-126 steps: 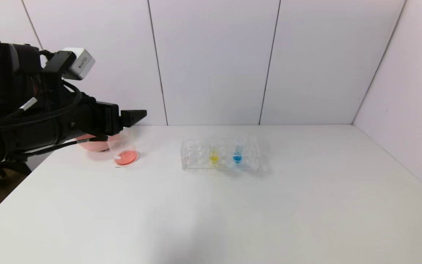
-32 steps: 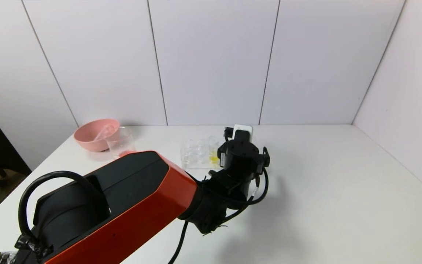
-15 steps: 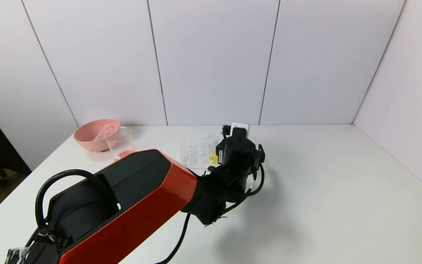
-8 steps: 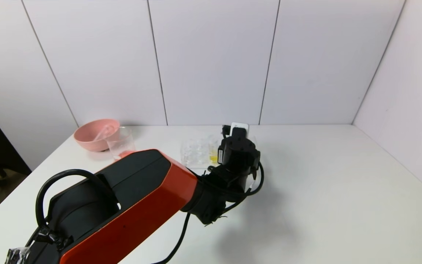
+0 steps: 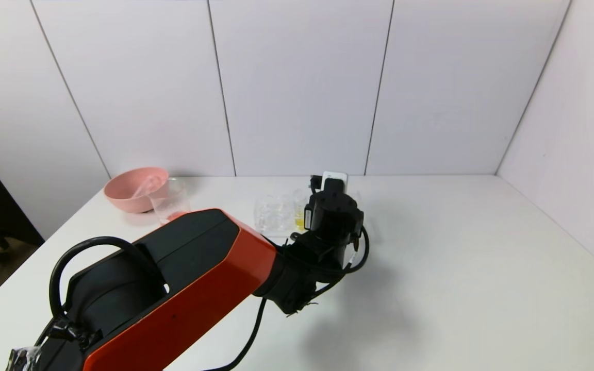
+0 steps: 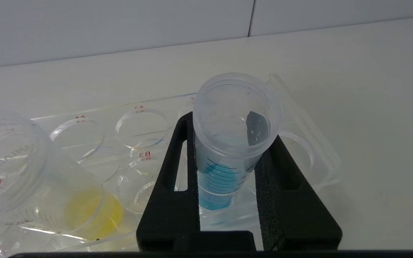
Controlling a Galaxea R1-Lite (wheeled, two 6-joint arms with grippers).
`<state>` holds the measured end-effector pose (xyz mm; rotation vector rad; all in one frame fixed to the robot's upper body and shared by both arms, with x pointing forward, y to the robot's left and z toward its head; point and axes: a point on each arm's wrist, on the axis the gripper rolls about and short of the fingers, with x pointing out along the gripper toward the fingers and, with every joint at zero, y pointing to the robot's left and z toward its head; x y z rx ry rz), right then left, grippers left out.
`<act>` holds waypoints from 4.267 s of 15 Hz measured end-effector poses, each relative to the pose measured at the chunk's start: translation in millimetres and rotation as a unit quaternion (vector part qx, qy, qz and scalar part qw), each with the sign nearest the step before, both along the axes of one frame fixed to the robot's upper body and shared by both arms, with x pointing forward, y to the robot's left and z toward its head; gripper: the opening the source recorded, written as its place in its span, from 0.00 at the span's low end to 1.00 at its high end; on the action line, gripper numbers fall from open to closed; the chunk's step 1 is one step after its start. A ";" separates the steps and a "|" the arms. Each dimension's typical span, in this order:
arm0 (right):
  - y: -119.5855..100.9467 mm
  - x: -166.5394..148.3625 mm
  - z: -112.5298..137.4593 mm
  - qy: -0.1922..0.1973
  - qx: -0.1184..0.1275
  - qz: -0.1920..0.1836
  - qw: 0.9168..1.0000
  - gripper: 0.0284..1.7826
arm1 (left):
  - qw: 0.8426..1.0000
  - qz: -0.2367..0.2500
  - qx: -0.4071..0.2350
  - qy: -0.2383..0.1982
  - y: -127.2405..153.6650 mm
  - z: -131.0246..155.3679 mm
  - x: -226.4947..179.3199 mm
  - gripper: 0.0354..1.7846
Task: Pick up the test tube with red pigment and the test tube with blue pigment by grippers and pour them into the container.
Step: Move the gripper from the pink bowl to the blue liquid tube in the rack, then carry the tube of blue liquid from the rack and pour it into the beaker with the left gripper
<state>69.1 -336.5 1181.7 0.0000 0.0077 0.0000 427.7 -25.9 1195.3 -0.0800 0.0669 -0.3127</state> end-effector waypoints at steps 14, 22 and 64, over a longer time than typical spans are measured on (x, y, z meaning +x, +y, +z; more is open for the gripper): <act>0.0 0.0 0.0 0.000 0.000 0.000 1.000 1.00 | 1.000 0.003 -0.002 -0.021 5.4 21.4 -0.4 0.24; 0.0 0.0 0.0 0.000 0.000 0.000 1.000 1.00 | 0.999 0.006 -0.008 -0.040 7.3 41.0 1.0 0.24; 0.0 0.0 0.0 0.000 0.000 0.000 1.000 1.00 | 0.969 0.220 0.038 -0.107 274.0 152.8 21.7 0.24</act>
